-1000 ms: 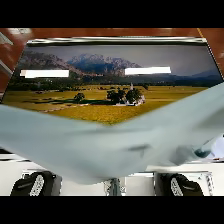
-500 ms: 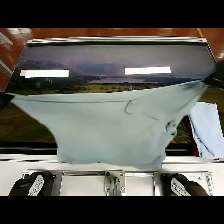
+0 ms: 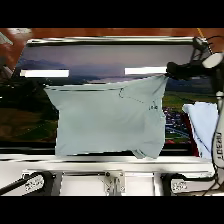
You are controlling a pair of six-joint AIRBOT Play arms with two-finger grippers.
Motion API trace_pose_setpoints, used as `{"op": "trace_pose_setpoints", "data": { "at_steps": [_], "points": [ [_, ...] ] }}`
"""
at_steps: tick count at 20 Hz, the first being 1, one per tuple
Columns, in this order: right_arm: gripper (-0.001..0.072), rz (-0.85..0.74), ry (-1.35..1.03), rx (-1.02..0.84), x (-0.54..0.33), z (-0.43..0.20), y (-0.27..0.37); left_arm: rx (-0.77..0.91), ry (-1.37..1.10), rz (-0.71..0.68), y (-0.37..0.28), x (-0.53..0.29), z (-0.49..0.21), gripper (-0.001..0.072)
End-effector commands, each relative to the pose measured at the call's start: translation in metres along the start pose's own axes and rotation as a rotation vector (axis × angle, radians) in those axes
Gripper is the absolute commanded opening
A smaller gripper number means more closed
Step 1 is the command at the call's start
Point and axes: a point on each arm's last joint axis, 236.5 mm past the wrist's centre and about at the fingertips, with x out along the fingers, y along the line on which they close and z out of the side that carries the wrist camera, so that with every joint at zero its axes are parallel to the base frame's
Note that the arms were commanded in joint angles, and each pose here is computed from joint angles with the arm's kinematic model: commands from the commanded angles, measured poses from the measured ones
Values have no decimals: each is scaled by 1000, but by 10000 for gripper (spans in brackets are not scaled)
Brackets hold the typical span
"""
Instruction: Fold the shirts.
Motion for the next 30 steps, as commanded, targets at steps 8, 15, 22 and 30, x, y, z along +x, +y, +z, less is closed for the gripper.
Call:
{"op": "trace_pose_setpoints", "data": {
  "at_steps": [8, 15, 22, 30],
  "points": [
    [65, -63, -150, 2, 101, 16, -28, 46, -56, 45, 42, 99, 0, 31],
    [65, -79, 118, 8, 107, -48, -40, 58, 102, 17, 46, 119, -44, 31],
    [65, -134, 517, 50, 51, -130, -52, 41, 414, -23, 48, 92, -108, 30],
    [65, -272, 586, 77, 44, -150, -84, 37, 593, 85, 73, 71, -145, 30]
  ]
}}
